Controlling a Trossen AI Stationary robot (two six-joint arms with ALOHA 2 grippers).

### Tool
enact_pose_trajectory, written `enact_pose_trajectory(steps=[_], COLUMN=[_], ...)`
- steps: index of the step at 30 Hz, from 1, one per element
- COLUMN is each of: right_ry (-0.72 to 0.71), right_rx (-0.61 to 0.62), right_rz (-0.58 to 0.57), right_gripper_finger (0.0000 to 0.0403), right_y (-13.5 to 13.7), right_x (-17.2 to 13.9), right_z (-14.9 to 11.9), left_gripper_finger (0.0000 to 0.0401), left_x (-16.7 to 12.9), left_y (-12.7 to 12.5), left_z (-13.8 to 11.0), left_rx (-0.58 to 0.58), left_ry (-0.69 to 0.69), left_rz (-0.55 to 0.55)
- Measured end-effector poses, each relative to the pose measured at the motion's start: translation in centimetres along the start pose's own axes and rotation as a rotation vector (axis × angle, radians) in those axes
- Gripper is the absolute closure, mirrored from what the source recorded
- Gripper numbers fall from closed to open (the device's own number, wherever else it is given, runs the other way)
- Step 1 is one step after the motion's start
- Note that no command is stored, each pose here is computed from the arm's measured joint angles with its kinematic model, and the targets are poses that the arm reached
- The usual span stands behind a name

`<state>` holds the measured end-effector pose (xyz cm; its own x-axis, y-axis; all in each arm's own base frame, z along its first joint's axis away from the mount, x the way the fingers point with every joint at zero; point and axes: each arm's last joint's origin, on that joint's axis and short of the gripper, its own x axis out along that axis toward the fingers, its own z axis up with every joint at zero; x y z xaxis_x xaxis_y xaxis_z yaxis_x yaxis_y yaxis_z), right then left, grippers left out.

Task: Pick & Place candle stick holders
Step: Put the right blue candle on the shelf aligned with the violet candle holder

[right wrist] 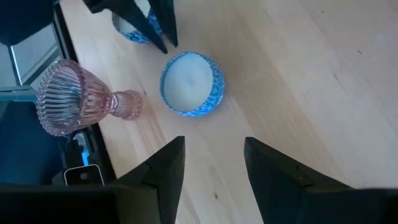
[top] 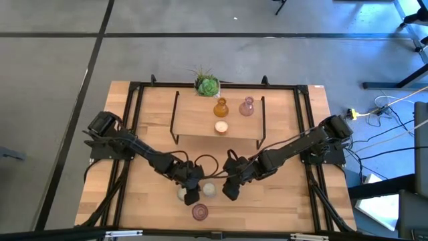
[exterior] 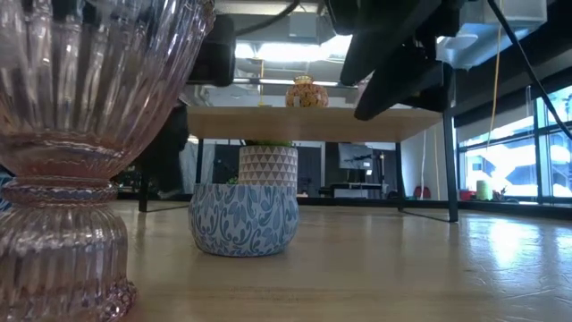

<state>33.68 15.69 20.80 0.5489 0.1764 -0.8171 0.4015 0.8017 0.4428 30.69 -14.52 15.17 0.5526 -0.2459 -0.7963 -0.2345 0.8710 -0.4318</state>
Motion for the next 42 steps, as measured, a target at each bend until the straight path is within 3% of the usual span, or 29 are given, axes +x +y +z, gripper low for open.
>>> enact_pose_trajectory(steps=[9,16,33,42], right_ry=[0.012,0.08,0.123,0.154], right_rx=[0.035,0.095,0.257,0.35], right_rz=[-0.017,-0.033,-0.114,-0.17], right_gripper_finger=[0.0233,0.0233,0.0233,0.0192], right_y=[-0.1,-0.4,-1.2,-1.7], right_x=[0.0,0.0,-0.1,0.3], right_z=[-0.2,-0.6,-0.9,-1.2], left_gripper_finger=[0.0397,0.0399,0.0399,0.0398], left_x=[2.6,3.6,2.6,2.4], left_y=[0.3,0.4,1.3,0.1], left_z=[-0.6,-0.3,5.8,3.6], left_rx=[0.007,0.008,0.073,0.102], left_ry=[0.032,-0.009,-0.17,-0.064], left_rz=[-0.026,-0.061,-0.042,0.024])
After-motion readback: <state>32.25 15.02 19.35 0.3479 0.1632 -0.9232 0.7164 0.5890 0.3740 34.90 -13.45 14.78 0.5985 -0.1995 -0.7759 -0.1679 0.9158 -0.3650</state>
